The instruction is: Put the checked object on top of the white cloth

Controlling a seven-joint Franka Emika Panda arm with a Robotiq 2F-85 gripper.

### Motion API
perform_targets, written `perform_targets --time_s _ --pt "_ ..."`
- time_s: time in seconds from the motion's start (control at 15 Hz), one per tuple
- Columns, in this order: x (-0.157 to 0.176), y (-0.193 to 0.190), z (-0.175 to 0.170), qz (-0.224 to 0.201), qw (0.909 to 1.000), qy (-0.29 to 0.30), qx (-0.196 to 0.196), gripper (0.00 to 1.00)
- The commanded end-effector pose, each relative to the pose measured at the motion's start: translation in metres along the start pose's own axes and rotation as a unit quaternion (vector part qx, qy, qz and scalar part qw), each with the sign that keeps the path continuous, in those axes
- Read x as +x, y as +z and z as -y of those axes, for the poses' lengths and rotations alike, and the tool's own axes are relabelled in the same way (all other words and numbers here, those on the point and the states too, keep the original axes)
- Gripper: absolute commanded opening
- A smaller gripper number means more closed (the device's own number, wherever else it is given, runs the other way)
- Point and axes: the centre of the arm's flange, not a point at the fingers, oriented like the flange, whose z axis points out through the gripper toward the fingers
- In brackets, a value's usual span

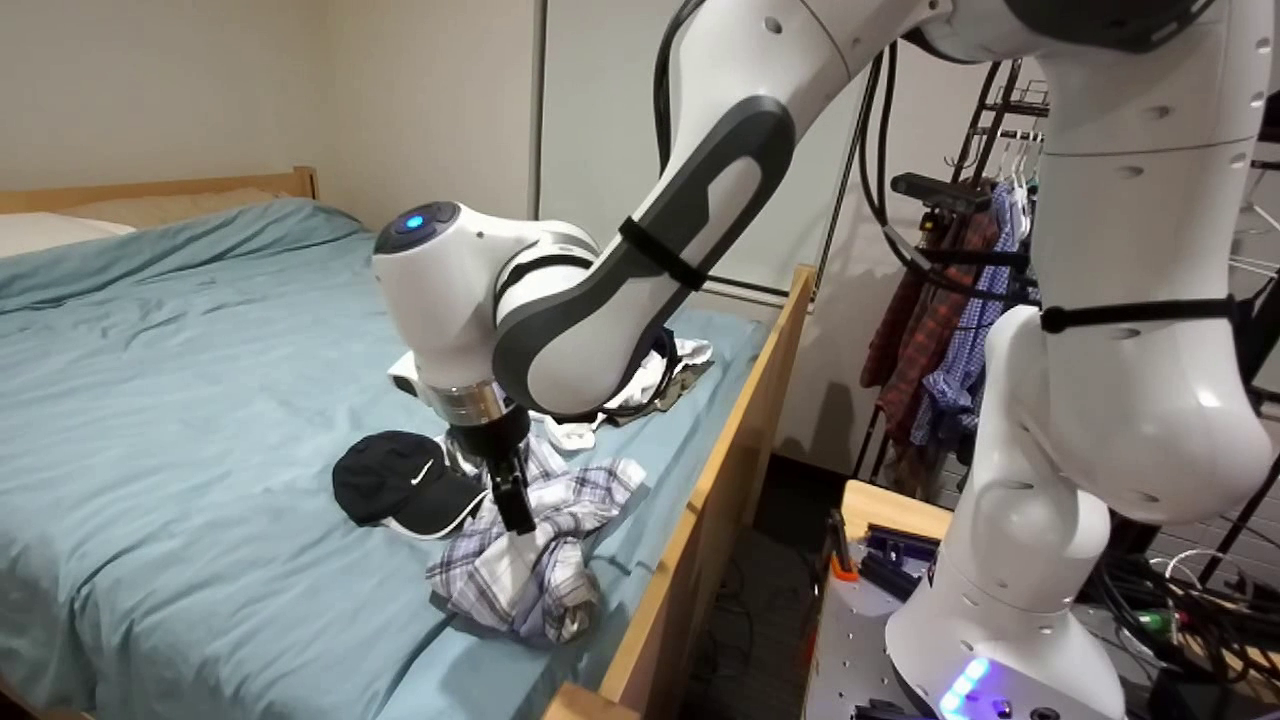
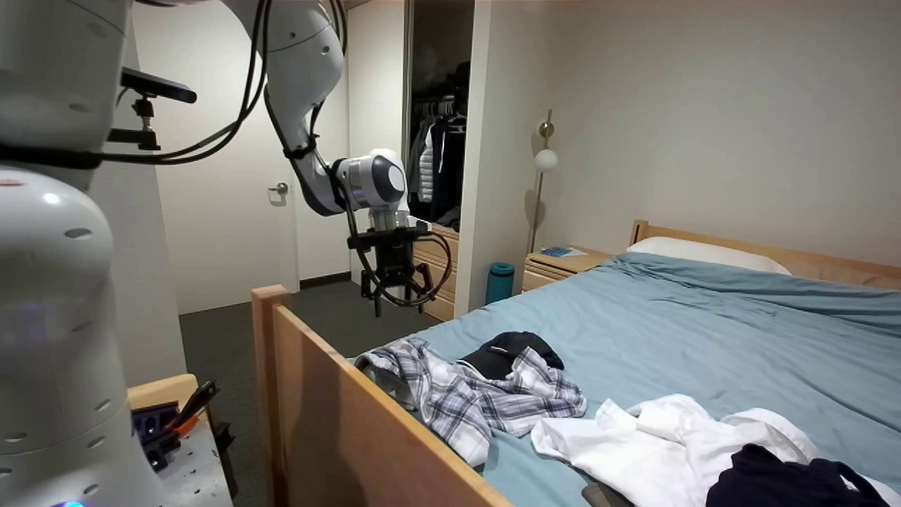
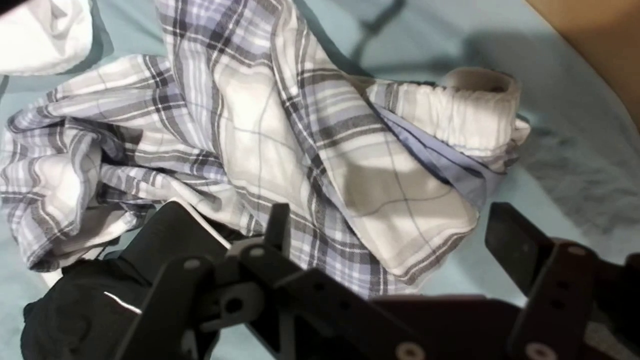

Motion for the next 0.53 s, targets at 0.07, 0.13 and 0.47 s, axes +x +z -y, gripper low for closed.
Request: perform_targets --time_s 0.07,0.13,0.47 --pt "0.009 0.014 0.003 0.007 0.9946 -0.099 -0.028 1.00" --pt "0.015 0.021 -0.001 -0.005 0.9920 -0.123 -0.028 1.00" --pt "0.035 0.062 0.009 -0.002 0.9703 -0.239 -0.033 1.00"
